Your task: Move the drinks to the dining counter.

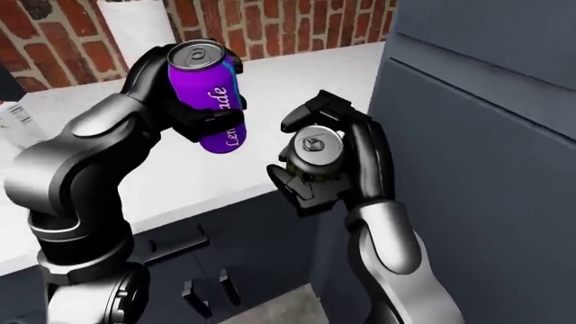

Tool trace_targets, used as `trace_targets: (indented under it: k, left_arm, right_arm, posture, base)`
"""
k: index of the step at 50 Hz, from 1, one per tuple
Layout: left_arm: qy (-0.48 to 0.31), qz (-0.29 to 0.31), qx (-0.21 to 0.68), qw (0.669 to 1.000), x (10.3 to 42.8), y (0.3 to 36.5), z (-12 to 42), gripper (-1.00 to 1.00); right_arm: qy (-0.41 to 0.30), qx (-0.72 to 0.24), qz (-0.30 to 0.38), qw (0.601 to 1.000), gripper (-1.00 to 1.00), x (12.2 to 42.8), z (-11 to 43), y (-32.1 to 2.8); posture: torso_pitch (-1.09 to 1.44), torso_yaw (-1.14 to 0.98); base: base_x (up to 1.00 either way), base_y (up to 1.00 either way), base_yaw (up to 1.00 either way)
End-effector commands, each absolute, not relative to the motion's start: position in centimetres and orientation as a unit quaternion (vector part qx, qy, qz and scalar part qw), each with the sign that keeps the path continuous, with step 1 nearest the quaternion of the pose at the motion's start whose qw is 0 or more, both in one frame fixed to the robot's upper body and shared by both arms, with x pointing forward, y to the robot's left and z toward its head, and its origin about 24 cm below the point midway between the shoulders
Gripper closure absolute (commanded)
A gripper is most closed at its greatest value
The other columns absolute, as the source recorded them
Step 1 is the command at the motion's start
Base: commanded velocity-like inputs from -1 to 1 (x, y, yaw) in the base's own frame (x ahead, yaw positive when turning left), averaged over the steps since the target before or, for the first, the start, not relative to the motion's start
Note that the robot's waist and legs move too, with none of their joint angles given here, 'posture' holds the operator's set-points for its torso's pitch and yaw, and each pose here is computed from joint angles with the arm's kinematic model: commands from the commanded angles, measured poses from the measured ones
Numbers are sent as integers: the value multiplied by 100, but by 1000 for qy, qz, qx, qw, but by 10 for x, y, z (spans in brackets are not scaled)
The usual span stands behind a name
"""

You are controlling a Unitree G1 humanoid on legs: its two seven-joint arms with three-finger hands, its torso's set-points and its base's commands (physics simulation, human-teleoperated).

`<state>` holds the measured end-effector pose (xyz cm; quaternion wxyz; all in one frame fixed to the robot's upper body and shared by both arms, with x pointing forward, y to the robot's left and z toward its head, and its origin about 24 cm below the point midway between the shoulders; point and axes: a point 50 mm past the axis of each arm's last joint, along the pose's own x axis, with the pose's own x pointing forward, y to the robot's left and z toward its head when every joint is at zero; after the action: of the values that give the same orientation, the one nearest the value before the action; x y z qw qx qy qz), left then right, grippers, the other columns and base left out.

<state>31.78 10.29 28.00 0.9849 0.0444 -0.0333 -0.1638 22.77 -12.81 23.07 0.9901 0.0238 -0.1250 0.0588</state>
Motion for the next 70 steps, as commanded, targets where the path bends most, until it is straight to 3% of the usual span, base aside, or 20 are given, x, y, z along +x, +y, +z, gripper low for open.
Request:
trace_targets:
  k: [1, 40, 70]
  left_arm:
    - [-81, -146, 37, 985, 313, 112, 301, 100]
    - [-84, -161, 39, 983, 301, 108, 294, 100]
    - [-83, -130, 33, 987, 257, 137, 251, 100]
  right_arm:
    - [-177, 29, 78, 981, 100, 222, 246, -121]
    - [-168, 22, 74, 983, 100, 222, 237, -123]
    - [-171, 27, 69, 983, 100, 225, 224, -126]
  posture:
    - [0, 0]
    - [0, 0]
    - [0, 0]
  base:
    - [-90, 23, 0]
    - [-31, 85, 0]
    - [0, 0, 100]
